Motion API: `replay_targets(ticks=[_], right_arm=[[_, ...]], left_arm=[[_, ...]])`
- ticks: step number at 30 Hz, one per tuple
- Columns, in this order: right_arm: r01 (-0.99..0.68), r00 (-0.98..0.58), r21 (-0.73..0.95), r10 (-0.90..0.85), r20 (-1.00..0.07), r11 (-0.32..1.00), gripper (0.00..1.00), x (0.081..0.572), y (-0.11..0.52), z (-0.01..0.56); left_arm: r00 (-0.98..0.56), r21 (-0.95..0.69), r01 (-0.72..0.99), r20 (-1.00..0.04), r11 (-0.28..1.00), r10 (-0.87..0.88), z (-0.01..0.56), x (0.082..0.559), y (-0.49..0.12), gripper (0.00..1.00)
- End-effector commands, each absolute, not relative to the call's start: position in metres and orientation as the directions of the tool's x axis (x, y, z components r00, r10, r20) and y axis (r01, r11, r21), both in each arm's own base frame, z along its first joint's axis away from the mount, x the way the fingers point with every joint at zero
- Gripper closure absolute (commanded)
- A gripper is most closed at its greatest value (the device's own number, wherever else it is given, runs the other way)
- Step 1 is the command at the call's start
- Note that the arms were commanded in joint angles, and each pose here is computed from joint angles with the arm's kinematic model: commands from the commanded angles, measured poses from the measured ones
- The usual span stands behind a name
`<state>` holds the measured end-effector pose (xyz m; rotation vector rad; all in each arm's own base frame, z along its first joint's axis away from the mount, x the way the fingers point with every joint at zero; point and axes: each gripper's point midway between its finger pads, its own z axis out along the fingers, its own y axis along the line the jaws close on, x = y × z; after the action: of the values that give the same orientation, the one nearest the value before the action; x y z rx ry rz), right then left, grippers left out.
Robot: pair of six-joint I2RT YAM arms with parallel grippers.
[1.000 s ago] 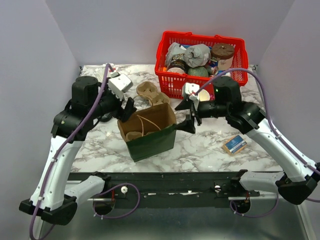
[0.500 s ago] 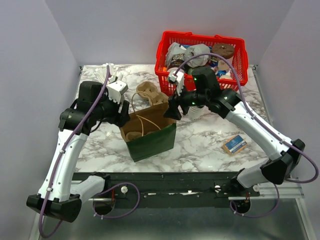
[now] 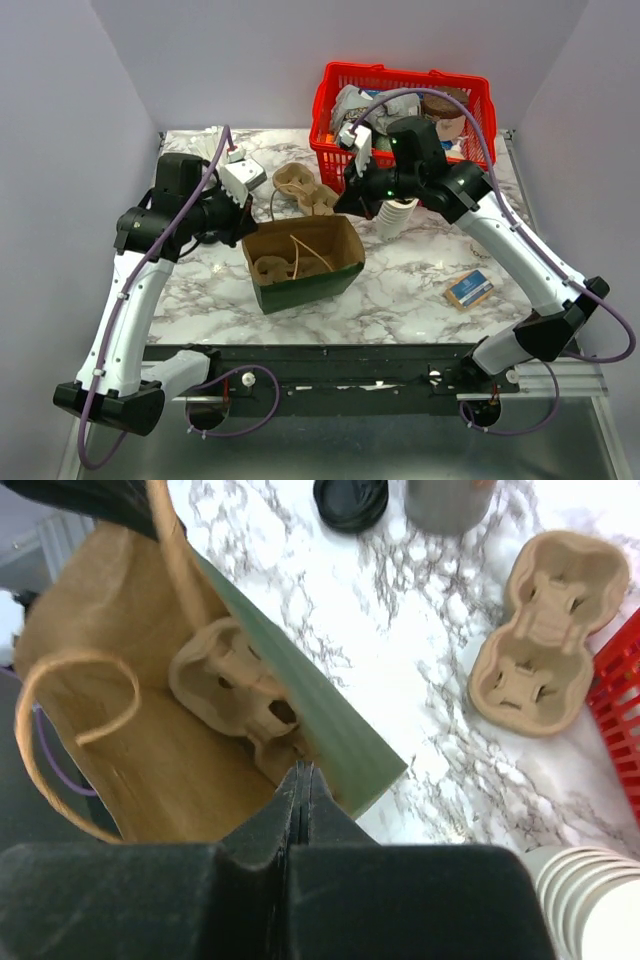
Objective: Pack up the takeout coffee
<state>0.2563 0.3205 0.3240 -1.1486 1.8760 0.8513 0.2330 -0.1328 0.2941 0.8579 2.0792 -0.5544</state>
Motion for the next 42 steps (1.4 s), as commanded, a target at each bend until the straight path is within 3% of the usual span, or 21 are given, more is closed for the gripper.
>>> replay_targets(ticks=[1, 12, 20, 29, 34, 36, 38, 40, 41, 42], right_arm=[[-0.906, -0.352, 0.195, -0.412, -0.840, 0.376, 0.99, 0.244, 0.316, 0.340], [-0.909, -0.296, 0.153, -0.343, -0.891, 0.387, 0.99, 0.253, 0.314, 0.389], [-0.864, -0.054, -0.022, -0.137, -0.989, 0.503, 0.99, 0.292, 0.278, 0.499], [-0.812, 0.001, -0.064, -0.108, -0.994, 0.580, 0.99, 0.314, 0.260, 0.505], [-0.808, -0.046, -0.039, -0.130, -0.990, 0.588, 0.99, 0.320, 0.257, 0.484], [-0.807, -0.061, -0.030, -0.135, -0.989, 0.589, 0.99, 0.322, 0.257, 0.476], [-0.806, -0.090, -0.017, -0.150, -0.985, 0.591, 0.99, 0.326, 0.258, 0.459], [-0.804, -0.113, -0.004, -0.160, -0.981, 0.594, 0.99, 0.330, 0.258, 0.445], [-0.807, -0.131, 0.006, -0.169, -0.977, 0.590, 0.99, 0.331, 0.260, 0.436], [-0.809, -0.141, 0.012, -0.175, -0.974, 0.588, 0.99, 0.331, 0.260, 0.432]], left_arm=[[-0.346, -0.064, 0.809, -0.856, 0.584, 0.385, 0.337, 0.225, -0.145, 1.00], [-0.287, -0.079, 0.827, -0.911, 0.557, 0.297, 0.404, 0.227, -0.157, 1.00], [-0.335, -0.183, 0.835, -0.917, 0.518, 0.217, 0.422, 0.222, -0.161, 1.00], [-0.406, -0.302, 0.813, -0.907, 0.498, 0.112, 0.432, 0.225, -0.160, 1.00], [-0.522, -0.387, 0.736, -0.847, 0.556, 0.101, 0.397, 0.235, -0.155, 1.00], [-0.616, -0.442, 0.660, -0.781, 0.607, 0.102, 0.355, 0.245, -0.150, 0.63], [-0.654, -0.428, 0.588, -0.750, 0.687, 0.093, 0.322, 0.264, -0.139, 0.38], [-0.681, -0.434, 0.546, -0.728, 0.716, 0.078, 0.295, 0.284, -0.132, 0.27], [-0.685, -0.452, 0.528, -0.727, 0.719, 0.046, 0.298, 0.291, -0.131, 0.09], [-0.669, -0.455, 0.521, -0.743, 0.722, 0.015, 0.307, 0.300, -0.127, 0.01]])
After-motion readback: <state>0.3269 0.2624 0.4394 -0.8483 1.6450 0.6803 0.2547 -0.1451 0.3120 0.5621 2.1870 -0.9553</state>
